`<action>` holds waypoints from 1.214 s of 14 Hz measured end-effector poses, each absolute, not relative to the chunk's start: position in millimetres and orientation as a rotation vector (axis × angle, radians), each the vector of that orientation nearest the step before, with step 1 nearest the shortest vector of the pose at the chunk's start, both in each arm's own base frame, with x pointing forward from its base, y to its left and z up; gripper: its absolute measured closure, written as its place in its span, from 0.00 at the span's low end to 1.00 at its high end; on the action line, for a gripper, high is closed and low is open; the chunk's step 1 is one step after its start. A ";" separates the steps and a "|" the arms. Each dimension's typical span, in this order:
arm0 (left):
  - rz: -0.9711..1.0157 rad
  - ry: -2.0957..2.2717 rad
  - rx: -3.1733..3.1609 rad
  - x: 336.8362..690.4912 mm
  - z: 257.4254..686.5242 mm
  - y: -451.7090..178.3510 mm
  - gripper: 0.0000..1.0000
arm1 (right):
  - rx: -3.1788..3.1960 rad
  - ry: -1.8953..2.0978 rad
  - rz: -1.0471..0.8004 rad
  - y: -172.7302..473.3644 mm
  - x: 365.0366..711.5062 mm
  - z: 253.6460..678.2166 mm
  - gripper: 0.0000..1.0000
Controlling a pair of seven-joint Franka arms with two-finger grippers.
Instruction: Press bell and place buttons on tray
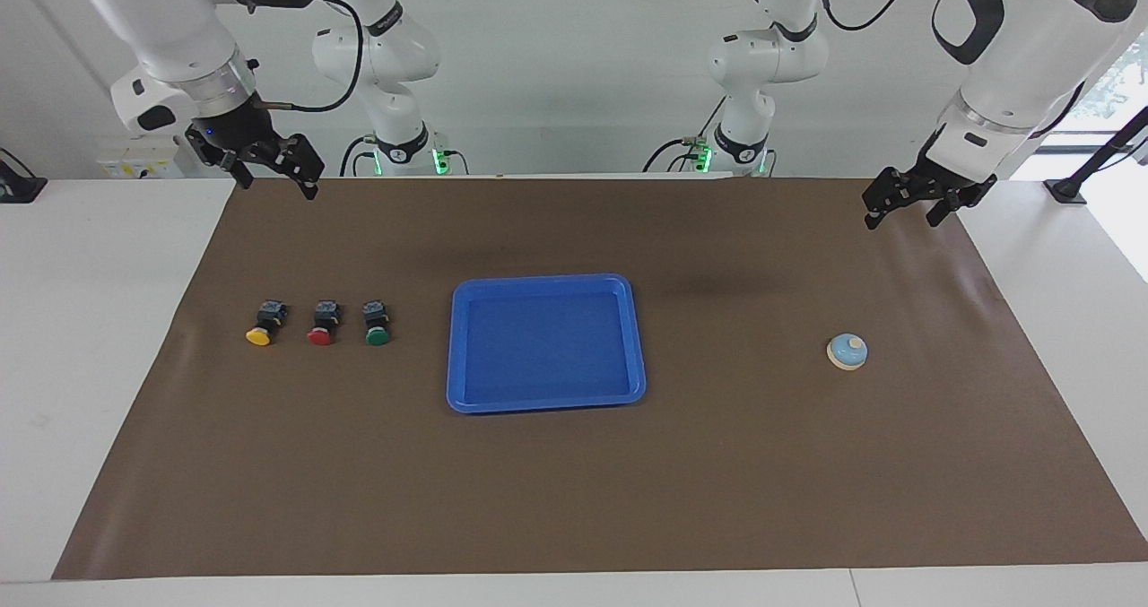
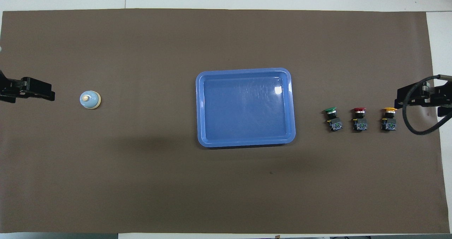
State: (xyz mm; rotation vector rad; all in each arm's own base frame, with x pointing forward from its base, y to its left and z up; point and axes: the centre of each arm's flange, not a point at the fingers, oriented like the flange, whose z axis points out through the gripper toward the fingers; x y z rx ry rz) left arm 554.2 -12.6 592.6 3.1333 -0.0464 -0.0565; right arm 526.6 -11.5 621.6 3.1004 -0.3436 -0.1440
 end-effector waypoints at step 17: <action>0.030 0.011 3.134 567.3 530.1 5.8 0.82 | 3.100 -0.344 -0.144 -11.5 526.6 621.6 0.00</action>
